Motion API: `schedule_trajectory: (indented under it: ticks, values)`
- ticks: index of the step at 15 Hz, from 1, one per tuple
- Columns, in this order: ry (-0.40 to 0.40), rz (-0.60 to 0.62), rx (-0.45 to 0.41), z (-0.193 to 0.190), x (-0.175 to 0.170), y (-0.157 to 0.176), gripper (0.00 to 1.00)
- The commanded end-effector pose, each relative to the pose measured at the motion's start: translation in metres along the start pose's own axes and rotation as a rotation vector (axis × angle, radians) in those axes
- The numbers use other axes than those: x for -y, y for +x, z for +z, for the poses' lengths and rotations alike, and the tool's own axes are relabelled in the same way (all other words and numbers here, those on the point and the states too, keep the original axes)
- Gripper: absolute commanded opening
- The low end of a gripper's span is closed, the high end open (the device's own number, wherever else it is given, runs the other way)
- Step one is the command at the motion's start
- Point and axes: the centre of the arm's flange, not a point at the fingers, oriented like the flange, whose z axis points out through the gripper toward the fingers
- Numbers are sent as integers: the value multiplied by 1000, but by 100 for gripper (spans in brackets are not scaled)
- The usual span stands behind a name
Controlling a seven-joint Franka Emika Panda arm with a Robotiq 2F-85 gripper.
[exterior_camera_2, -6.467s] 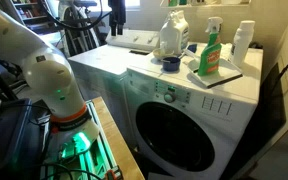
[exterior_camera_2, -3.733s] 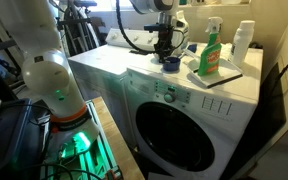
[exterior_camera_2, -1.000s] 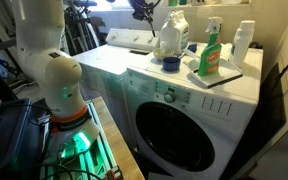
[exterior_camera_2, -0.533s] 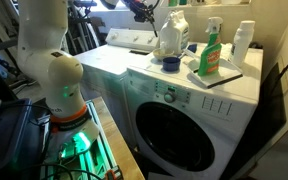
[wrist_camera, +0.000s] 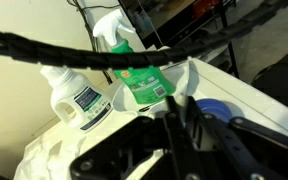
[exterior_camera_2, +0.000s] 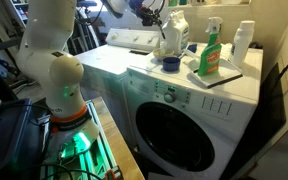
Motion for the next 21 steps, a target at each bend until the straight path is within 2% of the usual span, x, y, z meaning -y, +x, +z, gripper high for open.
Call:
schedule_trajectory:
  ticks: [1,10,16,18,21]
  values:
    - [-8,-32,23,-1,-11,23,3]
    - [-3,-147,13,-12,-8,32,3]
    - [7,-196,38,-1,-3,49,3]
    - [15,-198,39,3,-2,55,40]
    - [17,-198,42,6,-2,57,60]
